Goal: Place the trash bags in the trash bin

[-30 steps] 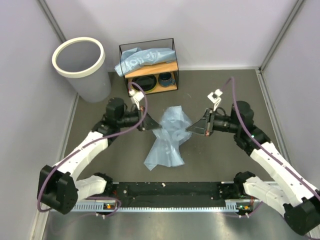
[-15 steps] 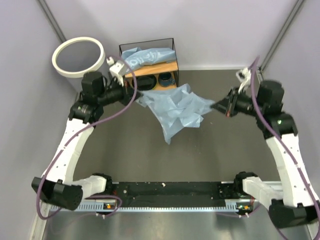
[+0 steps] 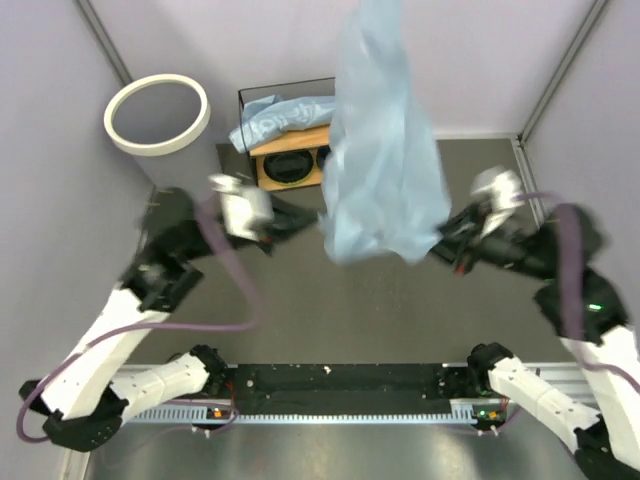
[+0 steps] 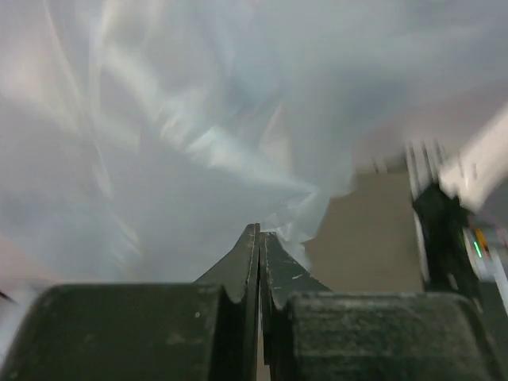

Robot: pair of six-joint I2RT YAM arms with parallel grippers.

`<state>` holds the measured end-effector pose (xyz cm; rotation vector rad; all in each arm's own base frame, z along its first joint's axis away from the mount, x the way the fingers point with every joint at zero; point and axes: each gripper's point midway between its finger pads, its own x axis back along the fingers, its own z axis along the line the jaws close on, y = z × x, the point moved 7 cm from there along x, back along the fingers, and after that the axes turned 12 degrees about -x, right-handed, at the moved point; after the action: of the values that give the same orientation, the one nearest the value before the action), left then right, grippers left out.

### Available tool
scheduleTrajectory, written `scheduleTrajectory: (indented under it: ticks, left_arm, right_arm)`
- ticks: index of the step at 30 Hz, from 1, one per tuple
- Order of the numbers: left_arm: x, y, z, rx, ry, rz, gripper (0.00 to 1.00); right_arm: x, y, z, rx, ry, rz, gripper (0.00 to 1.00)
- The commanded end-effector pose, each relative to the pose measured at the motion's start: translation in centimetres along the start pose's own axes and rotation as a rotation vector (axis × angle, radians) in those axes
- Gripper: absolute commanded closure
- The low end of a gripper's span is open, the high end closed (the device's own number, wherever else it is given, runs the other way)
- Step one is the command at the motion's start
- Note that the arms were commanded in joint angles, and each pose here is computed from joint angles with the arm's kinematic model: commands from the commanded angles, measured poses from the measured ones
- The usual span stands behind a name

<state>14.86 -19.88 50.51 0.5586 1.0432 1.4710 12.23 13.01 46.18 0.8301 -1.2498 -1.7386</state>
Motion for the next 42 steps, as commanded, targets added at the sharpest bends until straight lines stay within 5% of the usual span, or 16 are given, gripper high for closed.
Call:
scheduleTrajectory:
  ticks: [1, 3, 6, 9, 13, 17, 19, 21, 25, 27, 30, 34, 35, 36, 40, 42]
  left_arm:
    - [5.0, -24.0, -13.4, 0.382, -0.333, 0.735, 1.00]
    - [7.3, -26.2, -16.7, 0.487, -0.413, 0.811, 1.00]
    - [5.7, -22.7, -14.0, 0.413, -0.383, 0.732, 1.00]
    - [2.8, -15.7, -8.5, 0.363, -0.321, 0.517, 1.00]
    - [-1.5, 0.7, 6.6, 0.124, 0.079, 0.154, 1.00]
    - [-1.6, 8.4, 9.9, 0.049, 0.237, -0.151, 1.00]
    - [-1.4, 7.5, 8.3, 0.105, 0.213, -0.143, 1.00]
    - [-2.0, -2.5, 5.3, 0.258, 0.153, 0.086, 1.00]
    - [2.5, -18.9, -7.7, 0.475, -0.147, 0.672, 1.00]
    - [3.9, -19.8, -12.1, 0.549, -0.416, 0.721, 1.00]
    - [3.3, -12.5, -13.2, 0.580, -0.711, 0.436, 1.00]
    - [0.6, -3.2, -6.4, 0.544, -0.630, 0.127, 1.00]
    - [0.4, -1.3, -5.0, 0.709, -0.592, 0.133, 1.00]
    - [-0.7, 0.1, -0.9, 0.539, -0.492, 0.003, 1.00]
    - [-0.6, -1.4, 8.0, 0.586, -0.064, -0.003, 1.00]
    - [-0.2, -7.4, 8.5, 0.711, 0.116, 0.221, 1.00]
  right_arm:
    - [-0.5, -20.1, -5.8, -0.155, -0.142, 0.554, 1.00]
    - [-0.4, -22.4, -5.8, -0.151, -0.143, 0.609, 1.00]
    - [-1.3, -19.2, -4.4, -0.170, -0.102, 0.568, 1.00]
    - [-2.2, -11.4, -2.3, -0.094, -0.045, 0.394, 1.00]
    - [-0.7, 7.7, 1.5, 0.177, -0.074, -0.064, 1.00]
    - [-0.4, 15.5, 1.9, 0.266, -0.108, -0.246, 1.00]
    - [-2.3, 12.5, -0.6, 0.114, -0.128, -0.200, 1.00]
    - [-2.2, 7.1, -2.3, 0.003, -0.158, -0.092, 1.00]
    - [-2.9, -15.5, -6.3, -0.314, -0.178, 0.470, 1.00]
    - [-1.9, -19.0, -3.1, -0.343, -0.046, 0.593, 1.00]
    - [-1.0, -17.3, 1.9, -0.328, 0.200, 0.588, 1.00]
    - [-2.5, -5.6, 4.9, -0.182, 0.321, 0.359, 1.00]
    - [-3.0, -3.4, 4.4, -0.183, 0.295, 0.309, 1.00]
    - [-3.0, -1.3, 4.0, -0.219, 0.265, 0.266, 1.00]
    - [-2.9, 2.6, -2.9, -0.314, 0.054, 0.141, 1.00]
    - [-2.2, 1.2, -6.6, -0.389, -0.113, 0.117, 1.00]
